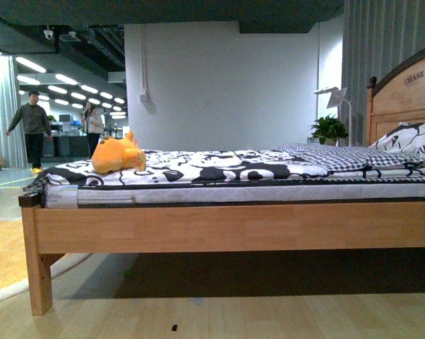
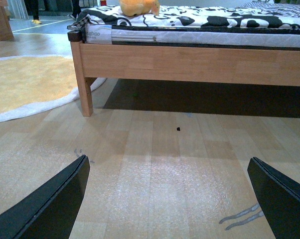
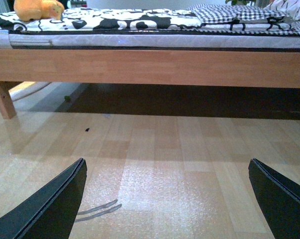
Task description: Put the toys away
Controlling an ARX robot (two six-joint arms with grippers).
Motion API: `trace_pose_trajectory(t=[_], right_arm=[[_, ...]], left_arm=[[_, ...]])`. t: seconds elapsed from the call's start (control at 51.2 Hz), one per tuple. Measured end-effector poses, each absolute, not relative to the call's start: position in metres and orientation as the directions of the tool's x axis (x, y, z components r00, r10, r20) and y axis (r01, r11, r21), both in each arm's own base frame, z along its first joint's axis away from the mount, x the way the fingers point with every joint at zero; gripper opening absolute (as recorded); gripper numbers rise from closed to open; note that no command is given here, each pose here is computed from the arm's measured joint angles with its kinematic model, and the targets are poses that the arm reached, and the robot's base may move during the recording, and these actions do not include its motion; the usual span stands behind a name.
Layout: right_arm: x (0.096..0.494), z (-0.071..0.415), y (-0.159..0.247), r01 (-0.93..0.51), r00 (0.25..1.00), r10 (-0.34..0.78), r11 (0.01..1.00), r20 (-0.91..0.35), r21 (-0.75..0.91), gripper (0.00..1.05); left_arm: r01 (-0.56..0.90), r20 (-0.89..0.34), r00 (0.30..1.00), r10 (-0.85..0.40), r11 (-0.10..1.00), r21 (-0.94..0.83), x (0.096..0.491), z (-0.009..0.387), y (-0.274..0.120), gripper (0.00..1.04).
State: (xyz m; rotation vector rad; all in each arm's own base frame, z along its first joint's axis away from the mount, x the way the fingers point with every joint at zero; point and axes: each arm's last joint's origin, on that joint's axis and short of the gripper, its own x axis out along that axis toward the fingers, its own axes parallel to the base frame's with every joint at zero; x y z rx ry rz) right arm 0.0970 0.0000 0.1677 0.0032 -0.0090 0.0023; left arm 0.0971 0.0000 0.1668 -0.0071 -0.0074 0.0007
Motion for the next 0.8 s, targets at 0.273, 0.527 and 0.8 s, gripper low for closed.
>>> trace_pose_trajectory(t=[0.273, 0.527, 0.8], right_arm=[[0.097, 0.1677, 0.0, -0.002, 1.0, 0.002, 1.0, 0.009, 0.003, 0.98], [0.097, 0.1677, 0.0, -0.002, 1.0, 0.002, 1.0, 0.009, 0.003, 0.98], [0.097, 0.1677, 0.0, -0.002, 1.0, 0.002, 1.0, 0.009, 0.003, 0.98]], left_arm=[[-0.001, 0.007, 1.0, 0.001, 1.0, -0.007, 0.0971, 0.1668, 0.0, 0.99], [-0.001, 0.007, 1.0, 0.001, 1.0, -0.007, 0.0971, 0.1668, 0.0, 0.99], [-0.001, 0.007, 1.0, 0.001, 1.0, -0.007, 0.0971, 0.1668, 0.0, 0.99]])
